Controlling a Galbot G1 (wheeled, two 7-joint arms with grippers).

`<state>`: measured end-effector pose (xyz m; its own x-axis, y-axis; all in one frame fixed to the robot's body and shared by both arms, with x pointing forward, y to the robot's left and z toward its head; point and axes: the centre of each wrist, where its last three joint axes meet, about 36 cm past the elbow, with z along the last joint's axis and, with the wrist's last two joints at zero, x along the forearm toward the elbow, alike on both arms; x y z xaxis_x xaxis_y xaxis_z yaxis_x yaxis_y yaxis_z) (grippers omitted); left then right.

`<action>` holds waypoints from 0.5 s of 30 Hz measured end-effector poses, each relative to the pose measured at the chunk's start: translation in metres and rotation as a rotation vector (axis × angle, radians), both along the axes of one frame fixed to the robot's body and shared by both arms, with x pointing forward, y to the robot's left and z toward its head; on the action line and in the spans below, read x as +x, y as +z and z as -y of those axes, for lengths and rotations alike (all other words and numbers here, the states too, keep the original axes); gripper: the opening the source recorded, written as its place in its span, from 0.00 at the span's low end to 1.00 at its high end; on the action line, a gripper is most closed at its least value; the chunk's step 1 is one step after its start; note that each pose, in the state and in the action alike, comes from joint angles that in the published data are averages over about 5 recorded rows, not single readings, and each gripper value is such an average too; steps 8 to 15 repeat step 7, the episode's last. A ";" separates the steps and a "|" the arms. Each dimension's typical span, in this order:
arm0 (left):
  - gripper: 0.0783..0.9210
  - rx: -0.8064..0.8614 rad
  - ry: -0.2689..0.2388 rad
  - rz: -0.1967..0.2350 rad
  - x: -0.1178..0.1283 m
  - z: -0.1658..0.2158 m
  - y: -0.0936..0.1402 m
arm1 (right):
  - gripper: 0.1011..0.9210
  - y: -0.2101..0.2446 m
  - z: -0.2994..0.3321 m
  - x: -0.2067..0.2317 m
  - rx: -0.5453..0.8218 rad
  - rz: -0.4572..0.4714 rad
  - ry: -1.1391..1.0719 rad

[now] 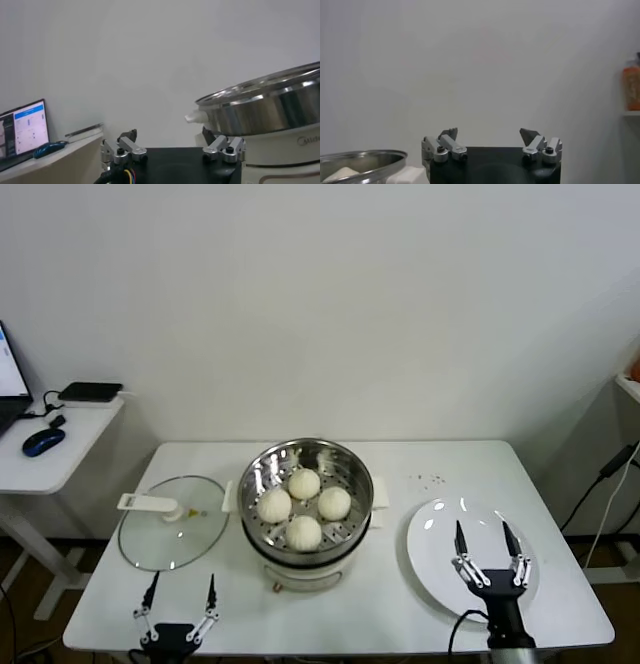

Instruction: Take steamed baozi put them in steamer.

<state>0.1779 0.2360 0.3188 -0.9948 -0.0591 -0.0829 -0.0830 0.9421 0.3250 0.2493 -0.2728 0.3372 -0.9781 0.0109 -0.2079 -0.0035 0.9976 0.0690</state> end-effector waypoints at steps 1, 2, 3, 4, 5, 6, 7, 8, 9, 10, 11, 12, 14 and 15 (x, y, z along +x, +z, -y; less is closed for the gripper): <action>0.88 0.000 0.000 0.000 0.000 0.000 0.000 | 0.88 -0.001 0.000 -0.002 0.001 0.000 -0.002; 0.88 0.000 -0.001 0.000 0.000 0.000 0.000 | 0.88 -0.001 0.000 -0.003 0.001 -0.001 -0.004; 0.88 0.000 -0.002 0.000 0.000 0.000 0.001 | 0.88 -0.002 0.000 -0.005 0.001 -0.002 -0.006; 0.88 0.000 -0.002 -0.001 -0.001 0.000 0.001 | 0.88 -0.002 0.000 -0.006 0.001 -0.002 -0.008; 0.88 0.001 -0.003 -0.001 -0.001 0.000 0.001 | 0.88 -0.003 0.000 -0.007 0.001 -0.003 -0.009; 0.88 0.001 -0.003 -0.002 -0.001 0.000 0.001 | 0.88 -0.003 0.000 -0.007 0.001 -0.003 -0.010; 0.88 0.001 -0.003 -0.002 -0.001 0.000 0.001 | 0.88 -0.003 0.000 -0.008 0.001 -0.003 -0.011; 0.88 0.001 -0.003 -0.002 -0.001 0.000 0.001 | 0.88 -0.003 0.000 -0.008 0.001 -0.003 -0.011; 0.88 0.001 -0.003 -0.002 -0.001 0.000 0.001 | 0.88 -0.003 0.000 -0.008 0.001 -0.003 -0.011; 0.88 0.001 -0.003 -0.002 -0.001 0.000 0.001 | 0.88 -0.003 0.000 -0.008 0.001 -0.003 -0.011; 0.88 0.001 -0.003 -0.002 -0.001 0.000 0.001 | 0.88 -0.003 0.000 -0.008 0.001 -0.003 -0.011; 0.88 0.001 -0.003 -0.002 -0.001 0.000 0.001 | 0.88 -0.003 0.000 -0.008 0.001 -0.003 -0.011; 0.88 0.001 -0.003 -0.002 -0.001 0.000 0.001 | 0.88 -0.003 0.000 -0.008 0.001 -0.003 -0.011; 0.88 0.001 -0.003 -0.002 -0.001 0.000 0.001 | 0.88 -0.003 0.000 -0.008 0.001 -0.003 -0.011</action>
